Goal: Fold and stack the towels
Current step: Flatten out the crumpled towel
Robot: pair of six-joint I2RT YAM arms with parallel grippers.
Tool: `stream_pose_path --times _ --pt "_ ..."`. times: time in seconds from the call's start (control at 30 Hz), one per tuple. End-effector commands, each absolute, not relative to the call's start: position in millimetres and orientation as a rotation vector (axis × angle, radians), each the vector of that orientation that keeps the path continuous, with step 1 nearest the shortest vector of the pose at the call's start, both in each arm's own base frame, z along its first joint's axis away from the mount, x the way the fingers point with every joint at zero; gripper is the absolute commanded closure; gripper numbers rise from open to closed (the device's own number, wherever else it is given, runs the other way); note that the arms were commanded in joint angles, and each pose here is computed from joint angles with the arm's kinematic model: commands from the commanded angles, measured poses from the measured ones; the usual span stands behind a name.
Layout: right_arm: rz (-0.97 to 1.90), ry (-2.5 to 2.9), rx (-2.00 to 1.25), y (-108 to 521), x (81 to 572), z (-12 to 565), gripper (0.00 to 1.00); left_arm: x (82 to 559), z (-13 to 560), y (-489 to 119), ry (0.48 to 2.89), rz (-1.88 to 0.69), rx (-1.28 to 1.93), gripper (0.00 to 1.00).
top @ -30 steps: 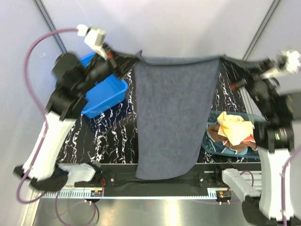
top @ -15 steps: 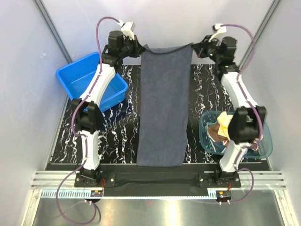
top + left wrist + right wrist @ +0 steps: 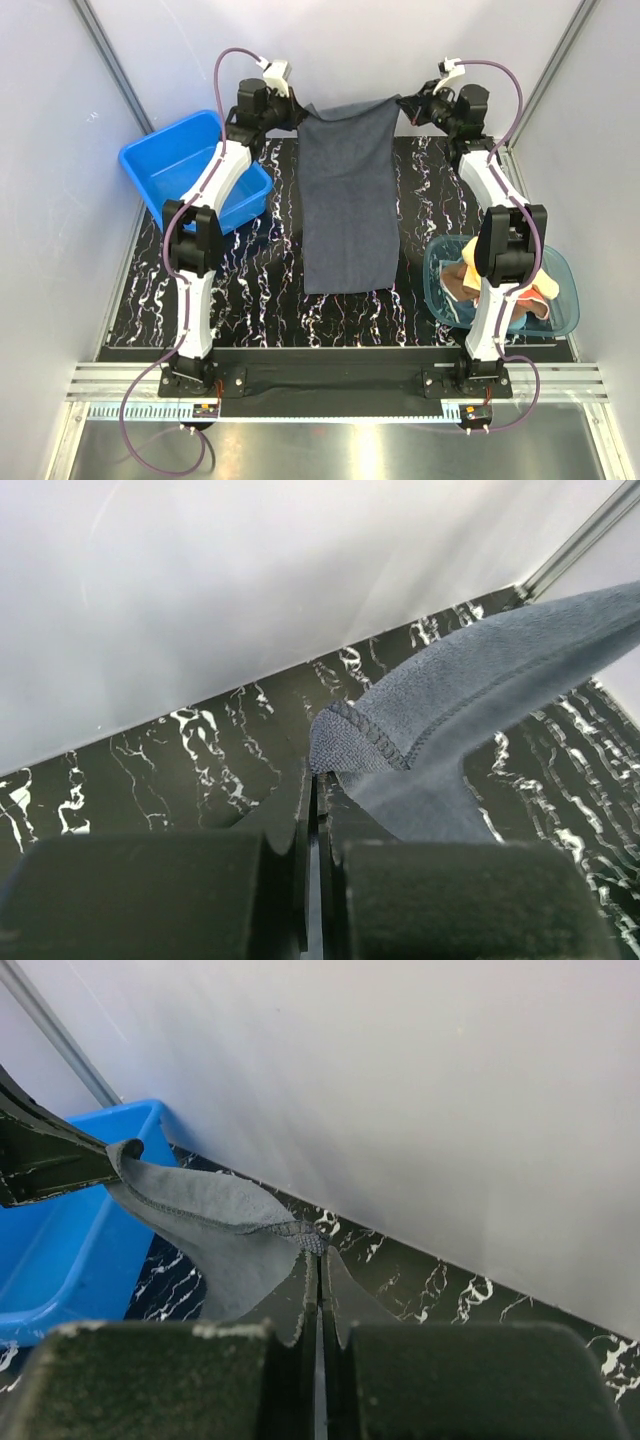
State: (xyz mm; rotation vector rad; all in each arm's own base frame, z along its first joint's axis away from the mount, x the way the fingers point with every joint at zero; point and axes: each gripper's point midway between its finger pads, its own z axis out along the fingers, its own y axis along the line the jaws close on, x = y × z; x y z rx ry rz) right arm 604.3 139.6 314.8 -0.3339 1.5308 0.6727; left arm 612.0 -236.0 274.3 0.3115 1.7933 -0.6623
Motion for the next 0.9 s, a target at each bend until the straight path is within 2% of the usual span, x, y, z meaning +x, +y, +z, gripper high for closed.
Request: stream_pose_path --times 0.0,0.07,0.13,0.2,0.23,0.27,0.33,0.37,0.43,0.47,0.6,0.77,0.87 --pt "0.658 1.443 -0.361 138.8 595.6 339.4 1.00 603.9 322.9 -228.7 1.659 -0.615 0.355 1.00" --pt "0.642 1.439 -0.342 134.6 590.9 350.8 1.00 597.4 328.6 -226.4 1.676 -0.612 0.353 1.00" --pt "0.620 1.434 -0.318 130.1 585.3 369.5 1.00 576.9 362.1 -226.1 1.635 -0.627 0.372 1.00" --pt "0.608 1.417 -0.317 127.4 562.3 404.6 1.00 555.0 375.0 -227.9 1.627 -0.647 0.384 1.00" --pt "0.608 1.406 -0.319 127.1 551.3 416.5 1.00 526.7 419.8 -223.0 1.548 -0.652 0.391 1.00" --pt "0.602 1.348 -0.327 126.4 523.4 452.7 1.00 510.3 437.8 -223.9 1.505 -0.668 0.408 1.00" --pt "0.611 1.334 -0.336 126.6 494.0 463.5 1.00 477.9 452.1 -225.3 1.480 -0.670 0.426 1.00" --pt "0.606 1.302 -0.346 124.8 463.5 480.7 1.00 444.9 485.4 -218.7 1.416 -0.667 0.436 1.00" --pt "0.610 1.269 -0.376 126.5 426.9 496.3 1.00 411.4 493.4 -223.6 1.399 -0.700 0.463 1.00" --pt "0.612 1.236 -0.387 125.9 392.6 508.9 1.00 371.7 521.9 -224.2 1.323 -0.730 0.493 1.00" --pt "0.659 1.119 -0.451 131.3 297.4 543.2 1.00 285.0 549.2 -231.9 1.222 -0.840 0.544 1.00" --pt "0.694 0.956 -0.472 130.5 186.5 585.8 1.00 199.2 579.3 -235.3 1.132 -1.031 0.577 1.00" --pt "0.722 0.884 -0.455 128.2 147.2 609.4 1.00 162.1 609.7 -229.4 1.054 -1.107 0.601 1.00"
